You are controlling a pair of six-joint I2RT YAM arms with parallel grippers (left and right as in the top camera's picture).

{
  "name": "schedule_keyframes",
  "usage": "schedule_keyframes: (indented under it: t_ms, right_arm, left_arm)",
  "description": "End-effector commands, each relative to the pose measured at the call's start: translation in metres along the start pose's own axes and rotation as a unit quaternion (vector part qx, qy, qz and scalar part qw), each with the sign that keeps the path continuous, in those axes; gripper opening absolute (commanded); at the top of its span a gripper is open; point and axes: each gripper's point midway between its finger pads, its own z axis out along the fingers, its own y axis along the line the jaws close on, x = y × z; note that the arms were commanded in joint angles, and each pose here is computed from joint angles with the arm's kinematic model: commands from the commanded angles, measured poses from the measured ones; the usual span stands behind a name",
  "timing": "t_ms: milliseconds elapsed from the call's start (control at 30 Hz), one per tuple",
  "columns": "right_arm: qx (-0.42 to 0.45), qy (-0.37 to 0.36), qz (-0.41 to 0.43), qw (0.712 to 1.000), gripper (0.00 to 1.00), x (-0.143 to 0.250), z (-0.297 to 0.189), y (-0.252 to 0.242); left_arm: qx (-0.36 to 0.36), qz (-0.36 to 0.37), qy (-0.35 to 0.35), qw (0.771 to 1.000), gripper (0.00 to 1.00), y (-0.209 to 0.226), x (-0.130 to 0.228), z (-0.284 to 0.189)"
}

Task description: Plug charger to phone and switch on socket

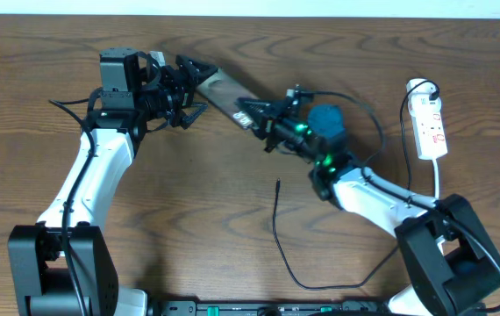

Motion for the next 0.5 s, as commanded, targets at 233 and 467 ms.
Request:
schedule_keyframes:
  t_ms: [233,467]
  right_arm:
    - [-0.032,-0.026,0.055,0.998,0.01,0.026,0.015,0.007]
    - [-0.025,-0.029,0.079,0.996,0.01,0.030,0.017,0.001]
  left_arm:
    - [-0.001,0.031,-0.049,0.998,0.89,-0.012,-0.017,-0.007]
    - [-0.002,0.045,-0.049,0.998,0.82,-0.011,-0.017,-0.006]
